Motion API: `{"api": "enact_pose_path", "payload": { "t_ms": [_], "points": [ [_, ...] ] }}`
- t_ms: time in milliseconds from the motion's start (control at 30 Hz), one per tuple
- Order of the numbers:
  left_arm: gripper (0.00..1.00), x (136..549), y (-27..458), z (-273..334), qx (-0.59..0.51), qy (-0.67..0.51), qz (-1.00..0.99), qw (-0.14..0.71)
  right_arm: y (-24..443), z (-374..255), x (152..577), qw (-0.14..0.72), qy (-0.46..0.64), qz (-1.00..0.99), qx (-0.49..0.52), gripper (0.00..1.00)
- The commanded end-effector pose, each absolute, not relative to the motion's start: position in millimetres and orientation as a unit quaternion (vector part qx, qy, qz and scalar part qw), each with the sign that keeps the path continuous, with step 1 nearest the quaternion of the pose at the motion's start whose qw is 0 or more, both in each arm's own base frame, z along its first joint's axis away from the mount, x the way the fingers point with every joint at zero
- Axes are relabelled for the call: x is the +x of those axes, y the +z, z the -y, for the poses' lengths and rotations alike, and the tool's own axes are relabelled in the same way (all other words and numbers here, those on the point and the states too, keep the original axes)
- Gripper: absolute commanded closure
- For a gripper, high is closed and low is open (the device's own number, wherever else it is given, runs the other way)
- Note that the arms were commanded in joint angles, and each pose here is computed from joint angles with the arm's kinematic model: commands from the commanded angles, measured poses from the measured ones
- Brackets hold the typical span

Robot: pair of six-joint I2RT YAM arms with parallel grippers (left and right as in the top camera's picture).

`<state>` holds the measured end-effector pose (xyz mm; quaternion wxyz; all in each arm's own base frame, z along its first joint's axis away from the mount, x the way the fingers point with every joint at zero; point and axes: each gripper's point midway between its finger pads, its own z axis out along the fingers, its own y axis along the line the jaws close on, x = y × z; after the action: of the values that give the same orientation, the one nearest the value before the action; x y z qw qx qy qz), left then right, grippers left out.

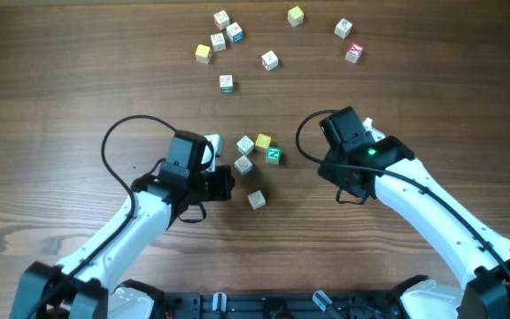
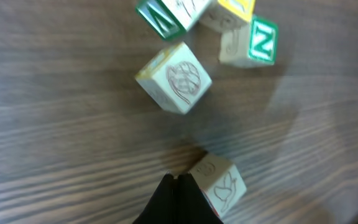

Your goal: Form a circle

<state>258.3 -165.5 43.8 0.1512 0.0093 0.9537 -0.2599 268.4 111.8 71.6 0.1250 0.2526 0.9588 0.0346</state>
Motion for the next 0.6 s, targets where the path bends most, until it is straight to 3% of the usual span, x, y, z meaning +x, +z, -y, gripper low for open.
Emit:
{"api": "enact_pose_path", "payload": {
  "t_ms": [0,267,567],
  "points": [
    [0.96,247.3,45.1,179.1,0.074,-0.284,-0.945,0.143,69.3,-113.7,267.7,0.116,0.037,-0.962,0.243,0.54],
    [0.96,251.8,30.3,181.8,0.198,-0.256,-0.930,0.172,69.3,-113.6,267.9,0.117,0.036,-0.963,0.238,0.54],
    [0.96,253.8,41.4,196.4,0.262,-0.287,-0.899,0.201,69.8,-108.9,269.8,0.128,0.016,-0.975,0.180,0.55]
  ]
}}
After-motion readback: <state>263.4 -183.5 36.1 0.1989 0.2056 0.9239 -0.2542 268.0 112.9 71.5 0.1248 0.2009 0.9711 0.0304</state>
